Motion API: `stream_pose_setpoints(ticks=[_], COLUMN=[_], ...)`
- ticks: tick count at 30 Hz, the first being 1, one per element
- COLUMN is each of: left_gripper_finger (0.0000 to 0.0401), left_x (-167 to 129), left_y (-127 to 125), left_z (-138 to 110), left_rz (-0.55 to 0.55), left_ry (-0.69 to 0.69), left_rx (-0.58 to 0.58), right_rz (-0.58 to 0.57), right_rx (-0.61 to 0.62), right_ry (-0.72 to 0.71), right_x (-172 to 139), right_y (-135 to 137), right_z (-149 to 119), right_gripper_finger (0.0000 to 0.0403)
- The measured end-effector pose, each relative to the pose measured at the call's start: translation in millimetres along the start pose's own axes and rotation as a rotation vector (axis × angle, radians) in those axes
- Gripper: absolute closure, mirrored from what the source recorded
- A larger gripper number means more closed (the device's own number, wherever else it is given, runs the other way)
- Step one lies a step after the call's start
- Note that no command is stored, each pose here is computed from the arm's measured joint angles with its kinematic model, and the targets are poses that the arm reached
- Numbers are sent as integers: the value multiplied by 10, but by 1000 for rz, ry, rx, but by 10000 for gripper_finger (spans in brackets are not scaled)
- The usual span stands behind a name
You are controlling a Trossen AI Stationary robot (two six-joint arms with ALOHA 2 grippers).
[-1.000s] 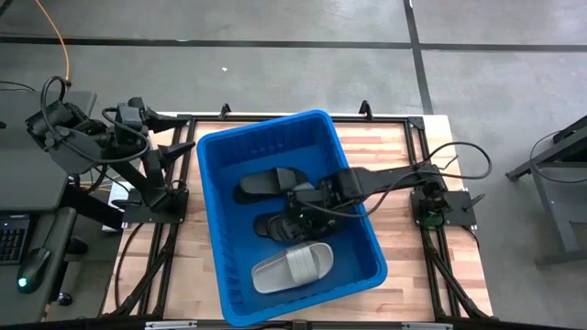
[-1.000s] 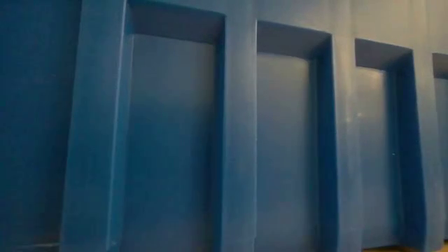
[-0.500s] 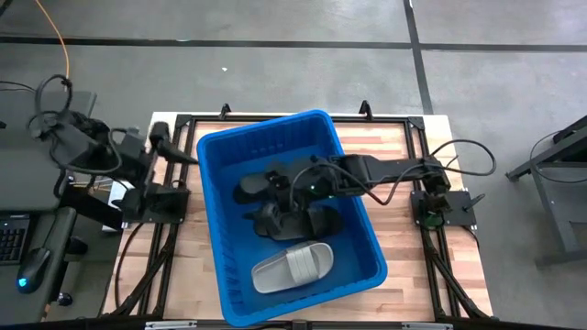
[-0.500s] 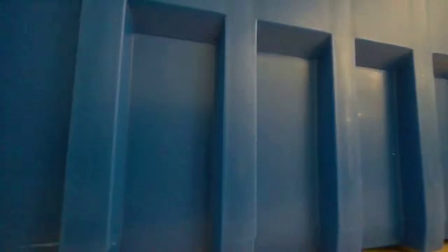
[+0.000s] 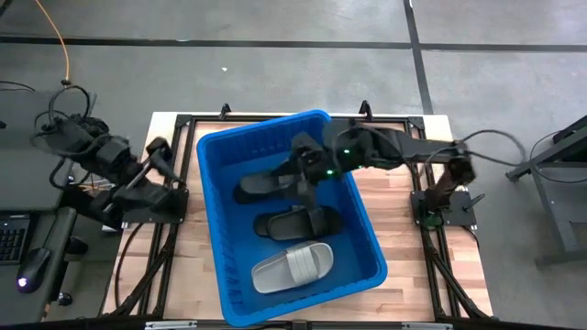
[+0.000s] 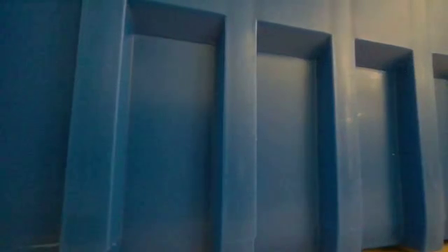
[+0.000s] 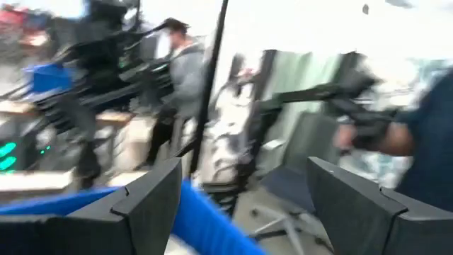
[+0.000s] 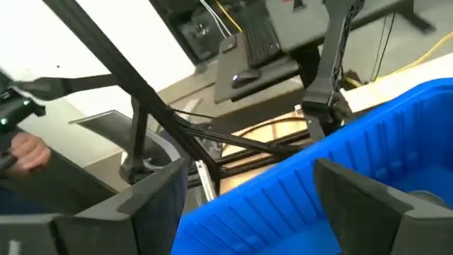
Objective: Pick and place slides into bin
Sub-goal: Return to Home Position
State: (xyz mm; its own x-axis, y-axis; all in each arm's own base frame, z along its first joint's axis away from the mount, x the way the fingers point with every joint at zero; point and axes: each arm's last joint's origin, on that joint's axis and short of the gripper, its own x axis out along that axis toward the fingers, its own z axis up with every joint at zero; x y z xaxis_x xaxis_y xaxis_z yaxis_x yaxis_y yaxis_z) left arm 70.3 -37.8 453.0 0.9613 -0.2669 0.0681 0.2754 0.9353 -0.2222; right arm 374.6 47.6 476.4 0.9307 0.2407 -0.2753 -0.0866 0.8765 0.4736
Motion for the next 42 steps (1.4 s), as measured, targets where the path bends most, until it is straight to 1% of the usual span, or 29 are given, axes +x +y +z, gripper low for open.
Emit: stream_pose_setpoints(ticks=[2,4,7,9,12,14,15,17,19,21,23,24,26,28,31,32,33,35,37,40,42], left_gripper_finger=[112,112,112,112,112,112,112,112,112,112,112,112,112,112,112,112,112,112,112,112,112], left_x=[-45,-116,-194,-196,-217,-243,-255,-236,-228,-252,-306,-330,-359,-394,-406,-396,-388,-366,-349,-321,-318], left_y=[20,48,76,78,88,102,107,123,162,199,231,241,258,268,271,264,257,247,247,203,195], left_z=[-55,-90,-85,-106,-115,-139,-152,-265,-419,-502,-520,-522,-571,-577,-573,-599,-632,-687,-743,-811,-870], left_rz=[-32,-54,-59,-64,-62,-61,-70,-65,-24,2,13,8,-6,-24,-29,-49,-72,-103,-120,-266,-322], left_ry=[-40,-61,-90,-77,-69,-58,-62,-38,-16,-74,-148,-168,-147,-142,-139,-107,-70,-39,-32,3,25], left_rx=[5,5,3,10,21,13,10,20,1,-53,-108,-152,-230,-287,-348,-350,-312,-238,-206,-114,-84], right_rz=[2,38,198,282,359,360,346,328,343,353,354,357,365,389,434,425,394,368,415,546,574], right_rx=[-14,-1,2,13,30,59,43,-9,-43,-34,-28,-28,-30,0,99,88,50,47,-20,-114,-156], right_ry=[-30,-132,-360,-491,-584,-611,-616,-622,-667,-740,-772,-781,-793,-798,-780,-764,-747,-693,-605,-522,-485], right_x=[-148,-395,-755,-909,-1213,-1354,-1415,-1504,-1665,-1834,-1945,-1984,-2055,-2095,-2125,-2117,-2098,-2058,-2014,-1997,-1990], right_y=[-42,-95,-215,-291,-381,-431,-460,-500,-499,-482,-476,-474,-469,-462,-462,-466,-475,-493,-488,-448,-447], right_z=[-119,-289,-652,-920,-1255,-1424,-1501,-1626,-1658,-1631,-1625,-1623,-1625,-1626,-1628,-1638,-1654,-1691,-1734,-1763,-1790], right_gripper_finger=[112,112,112,112,112,112,112,112,112,112,112,112,112,112,112,112,112,112,112,112,112])
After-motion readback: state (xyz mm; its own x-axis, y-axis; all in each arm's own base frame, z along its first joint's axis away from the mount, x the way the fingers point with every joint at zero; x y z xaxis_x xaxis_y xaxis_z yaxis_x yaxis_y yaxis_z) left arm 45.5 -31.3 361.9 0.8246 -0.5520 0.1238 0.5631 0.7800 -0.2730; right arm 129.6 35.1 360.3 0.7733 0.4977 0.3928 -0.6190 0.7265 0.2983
